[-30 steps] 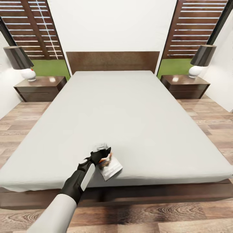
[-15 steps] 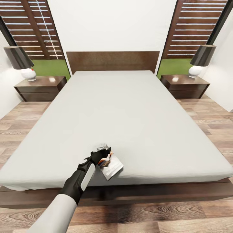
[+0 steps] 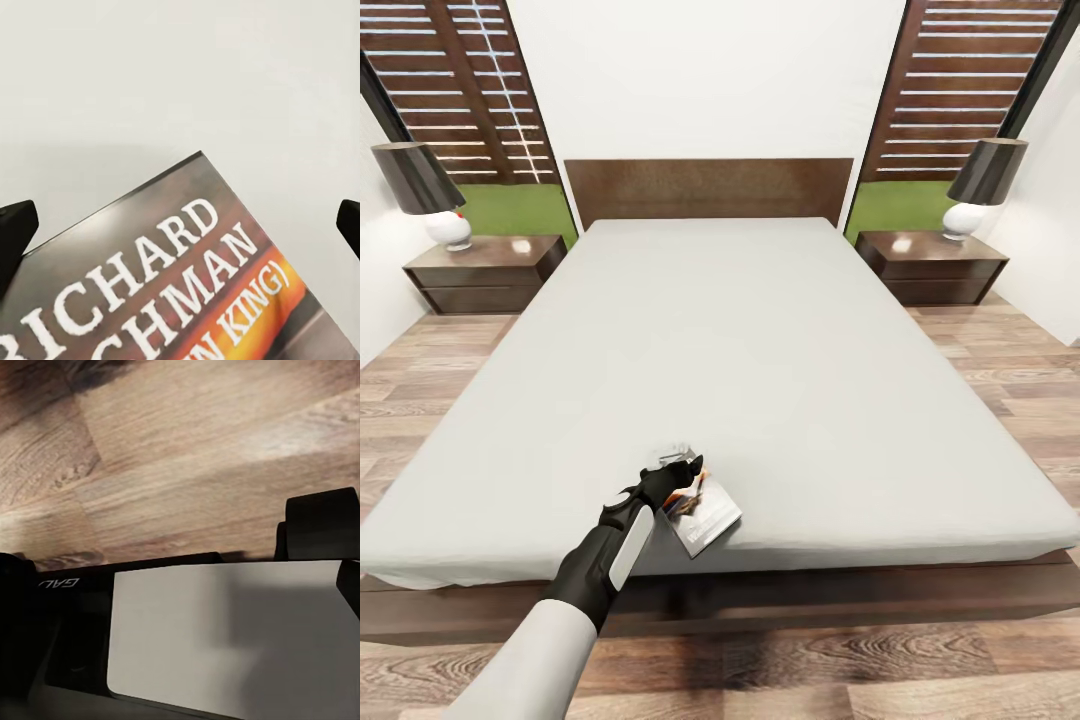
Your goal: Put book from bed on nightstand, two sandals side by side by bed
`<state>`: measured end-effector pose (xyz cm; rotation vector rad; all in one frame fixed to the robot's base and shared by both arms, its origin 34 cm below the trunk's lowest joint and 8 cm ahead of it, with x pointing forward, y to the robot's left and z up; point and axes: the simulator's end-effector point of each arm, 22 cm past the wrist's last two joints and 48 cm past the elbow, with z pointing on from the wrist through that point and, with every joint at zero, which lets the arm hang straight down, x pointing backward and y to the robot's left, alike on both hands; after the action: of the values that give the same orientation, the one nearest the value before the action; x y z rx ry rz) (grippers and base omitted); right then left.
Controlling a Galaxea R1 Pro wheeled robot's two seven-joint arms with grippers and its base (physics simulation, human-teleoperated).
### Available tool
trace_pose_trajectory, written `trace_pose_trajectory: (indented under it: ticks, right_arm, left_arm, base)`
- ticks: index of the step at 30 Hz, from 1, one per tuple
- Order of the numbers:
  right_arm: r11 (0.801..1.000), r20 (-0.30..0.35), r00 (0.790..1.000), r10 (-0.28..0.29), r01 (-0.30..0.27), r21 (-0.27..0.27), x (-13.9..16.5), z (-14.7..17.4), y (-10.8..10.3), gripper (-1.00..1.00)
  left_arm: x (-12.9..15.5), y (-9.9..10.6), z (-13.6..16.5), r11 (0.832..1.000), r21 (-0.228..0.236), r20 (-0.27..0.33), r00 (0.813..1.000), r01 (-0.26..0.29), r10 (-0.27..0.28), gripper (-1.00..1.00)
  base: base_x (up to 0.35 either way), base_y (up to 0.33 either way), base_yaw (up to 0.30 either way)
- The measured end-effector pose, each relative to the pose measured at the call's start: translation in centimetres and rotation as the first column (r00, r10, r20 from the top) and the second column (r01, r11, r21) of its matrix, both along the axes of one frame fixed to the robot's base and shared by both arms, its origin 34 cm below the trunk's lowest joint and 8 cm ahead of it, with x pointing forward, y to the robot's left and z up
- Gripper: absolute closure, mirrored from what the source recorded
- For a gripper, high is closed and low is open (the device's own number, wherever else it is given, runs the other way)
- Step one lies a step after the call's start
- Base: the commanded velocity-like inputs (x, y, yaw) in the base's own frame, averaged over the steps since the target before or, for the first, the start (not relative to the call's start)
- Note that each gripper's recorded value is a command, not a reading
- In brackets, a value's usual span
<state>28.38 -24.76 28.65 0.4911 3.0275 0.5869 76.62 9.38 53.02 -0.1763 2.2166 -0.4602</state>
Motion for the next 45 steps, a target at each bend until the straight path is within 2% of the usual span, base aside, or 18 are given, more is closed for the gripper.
trace_pose_trajectory:
  ticks: [17,45]
  right_arm:
    - [1.0,0.001,1.0,0.0,0.0,0.0,0.0,0.01,0.04,-1.0]
    - [1.0,0.0,1.0,0.0,0.0,0.0,0.0,0.0,0.03,-1.0]
  left_arm:
    - [-0.02,0.01,0.01,1.0,0.0,0.0,1.0,0.0,0.0,-1.0]
    - [-0.04,-0.19,0.03,1.0,-0.001,0.002,1.0,0.003,-0.003,-1.0]
  base:
    - [0.283,0.0,0.0]
    - [0.01,-0.043,0.0]
